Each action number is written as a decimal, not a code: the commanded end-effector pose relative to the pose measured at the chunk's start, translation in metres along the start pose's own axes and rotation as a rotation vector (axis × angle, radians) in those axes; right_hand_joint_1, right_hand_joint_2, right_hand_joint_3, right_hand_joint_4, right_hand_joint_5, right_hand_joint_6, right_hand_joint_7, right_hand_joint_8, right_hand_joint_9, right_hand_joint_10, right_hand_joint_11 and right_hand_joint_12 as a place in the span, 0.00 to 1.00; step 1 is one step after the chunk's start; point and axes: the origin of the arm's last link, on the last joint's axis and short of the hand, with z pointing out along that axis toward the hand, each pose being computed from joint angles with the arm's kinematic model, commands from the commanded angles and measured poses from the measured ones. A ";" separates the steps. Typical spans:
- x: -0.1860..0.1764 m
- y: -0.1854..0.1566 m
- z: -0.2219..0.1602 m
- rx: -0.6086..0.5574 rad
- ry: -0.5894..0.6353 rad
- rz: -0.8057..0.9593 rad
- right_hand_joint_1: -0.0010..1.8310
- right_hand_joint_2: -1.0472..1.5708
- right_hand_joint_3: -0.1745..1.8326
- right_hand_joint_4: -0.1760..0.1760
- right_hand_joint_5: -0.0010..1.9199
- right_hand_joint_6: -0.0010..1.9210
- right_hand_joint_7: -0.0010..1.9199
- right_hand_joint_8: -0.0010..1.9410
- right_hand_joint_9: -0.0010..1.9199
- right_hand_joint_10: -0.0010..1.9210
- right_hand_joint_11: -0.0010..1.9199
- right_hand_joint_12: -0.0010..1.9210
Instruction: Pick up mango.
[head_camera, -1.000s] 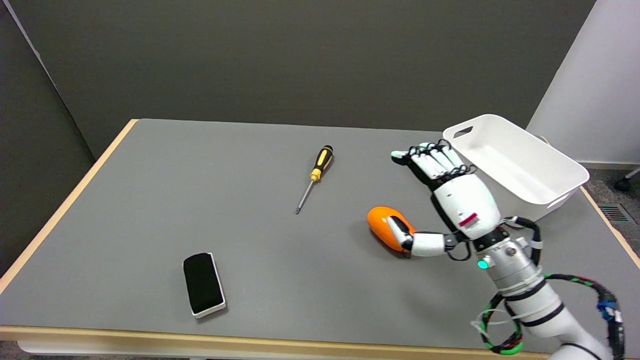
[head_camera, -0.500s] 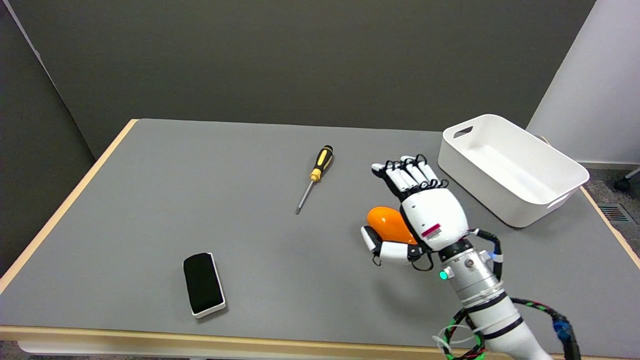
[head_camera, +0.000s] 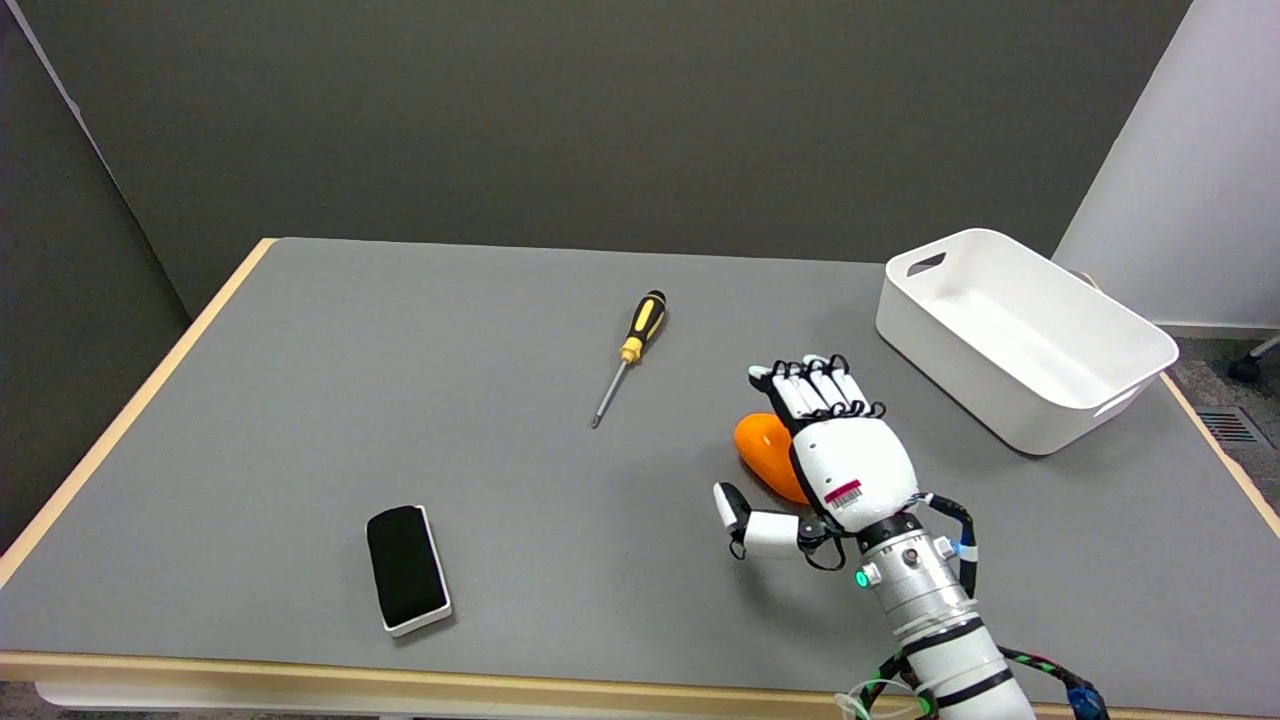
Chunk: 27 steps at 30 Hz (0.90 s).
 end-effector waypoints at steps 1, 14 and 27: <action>-0.025 0.004 0.016 -0.073 -0.074 0.031 0.28 0.63 0.55 0.21 0.09 0.24 0.13 0.24 0.05 0.40 0.00 0.30; -0.035 0.013 0.030 -0.089 -0.121 0.047 0.29 0.65 0.48 0.20 0.10 0.20 0.14 0.19 0.03 0.42 0.00 0.30; -0.038 0.021 0.024 -0.110 -0.130 0.036 0.28 0.63 0.52 0.20 0.10 0.22 0.14 0.22 0.06 0.42 0.00 0.29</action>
